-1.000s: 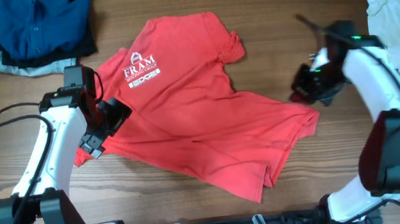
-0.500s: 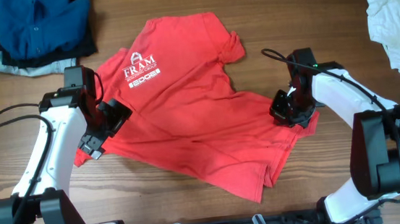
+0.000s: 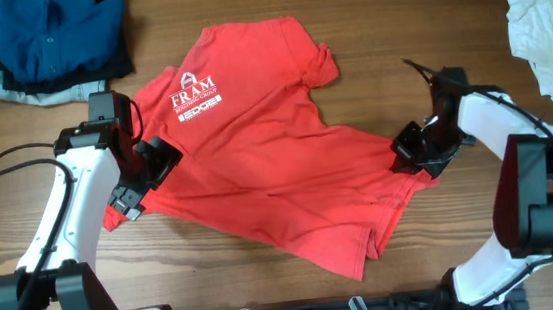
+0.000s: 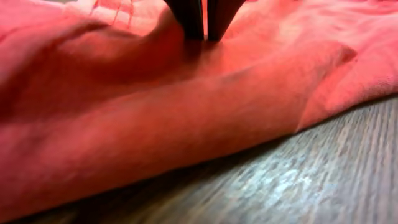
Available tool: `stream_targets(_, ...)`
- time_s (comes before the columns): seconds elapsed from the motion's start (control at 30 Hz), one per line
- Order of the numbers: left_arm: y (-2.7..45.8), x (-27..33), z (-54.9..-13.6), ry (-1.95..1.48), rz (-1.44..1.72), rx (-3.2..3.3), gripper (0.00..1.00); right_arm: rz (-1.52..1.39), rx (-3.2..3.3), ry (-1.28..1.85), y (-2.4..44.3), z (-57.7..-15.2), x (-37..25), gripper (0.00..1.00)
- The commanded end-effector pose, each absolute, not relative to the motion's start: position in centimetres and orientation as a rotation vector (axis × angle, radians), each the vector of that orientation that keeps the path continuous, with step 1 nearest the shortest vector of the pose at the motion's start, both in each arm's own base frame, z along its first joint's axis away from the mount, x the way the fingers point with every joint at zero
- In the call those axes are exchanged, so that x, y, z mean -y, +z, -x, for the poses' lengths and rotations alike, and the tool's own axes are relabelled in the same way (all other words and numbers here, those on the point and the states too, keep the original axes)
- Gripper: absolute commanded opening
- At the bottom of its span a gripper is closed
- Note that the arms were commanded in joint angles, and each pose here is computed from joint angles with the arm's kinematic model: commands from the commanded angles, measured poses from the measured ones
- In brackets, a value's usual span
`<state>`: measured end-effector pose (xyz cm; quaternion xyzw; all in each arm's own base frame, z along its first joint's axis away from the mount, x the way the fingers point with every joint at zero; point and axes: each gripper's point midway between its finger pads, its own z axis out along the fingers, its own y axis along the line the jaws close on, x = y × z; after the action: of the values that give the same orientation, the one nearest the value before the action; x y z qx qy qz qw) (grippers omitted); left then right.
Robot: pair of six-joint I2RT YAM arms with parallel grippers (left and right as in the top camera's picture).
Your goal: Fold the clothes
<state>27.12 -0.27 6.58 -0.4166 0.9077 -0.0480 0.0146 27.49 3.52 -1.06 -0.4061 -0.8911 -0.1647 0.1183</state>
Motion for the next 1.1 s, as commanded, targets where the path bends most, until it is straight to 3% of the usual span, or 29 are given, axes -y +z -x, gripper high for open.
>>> stream_targets(0.0, 6.7, 0.5, -27.1, -0.165, 1.265, -2.835, 1.00, 1.382, 2.604, -0.162, -5.2, -27.7, 3.8, 0.04)
stream_targets(0.23, 6.8, 0.6, -27.3, -0.174, 1.260, -2.827, 1.00, 1.600, 2.683, -0.159, 0.9, -34.4, 10.3, 0.04)
stream_targets(0.4, 6.8, 1.2, -27.3, -0.225, 1.261, -2.838, 1.00, 1.720, 2.811, -0.237, 12.2, -40.1, 13.7, 0.04)
stream_targets(0.53, 6.6, -1.7, -26.7, -0.007, 1.250, -2.814, 1.00, 1.363, 2.958, -0.510, 19.1, -40.1, 9.3, 0.19)
stream_targets(0.63, 6.5, -3.7, -25.8, 0.004, 1.342, -2.803, 1.00, 1.024, 2.994, -0.646, 21.0, -38.0, 4.0, 0.22)
stream_targets(0.67, 6.3, -4.9, -25.7, -0.001, 1.344, -2.800, 1.00, 0.746, 3.033, -0.761, 21.9, -37.4, 0.5, 0.33)
stream_targets(0.73, 5.9, -5.3, -25.7, -0.092, 1.258, -2.851, 1.00, 0.415, 3.061, -0.805, 22.2, -36.5, -3.6, 0.65)
stream_targets(0.9, 4.0, -5.0, -25.5, -0.200, 1.134, -2.945, 1.00, 0.201, 3.066, -0.526, 20.9, -34.4, -11.1, 0.66)
stream_targets(1.07, 1.7, -4.8, -25.5, -0.216, 1.091, -3.024, 0.96, -0.003, 3.108, -0.558, 23.0, -32.1, -14.9, 0.64)
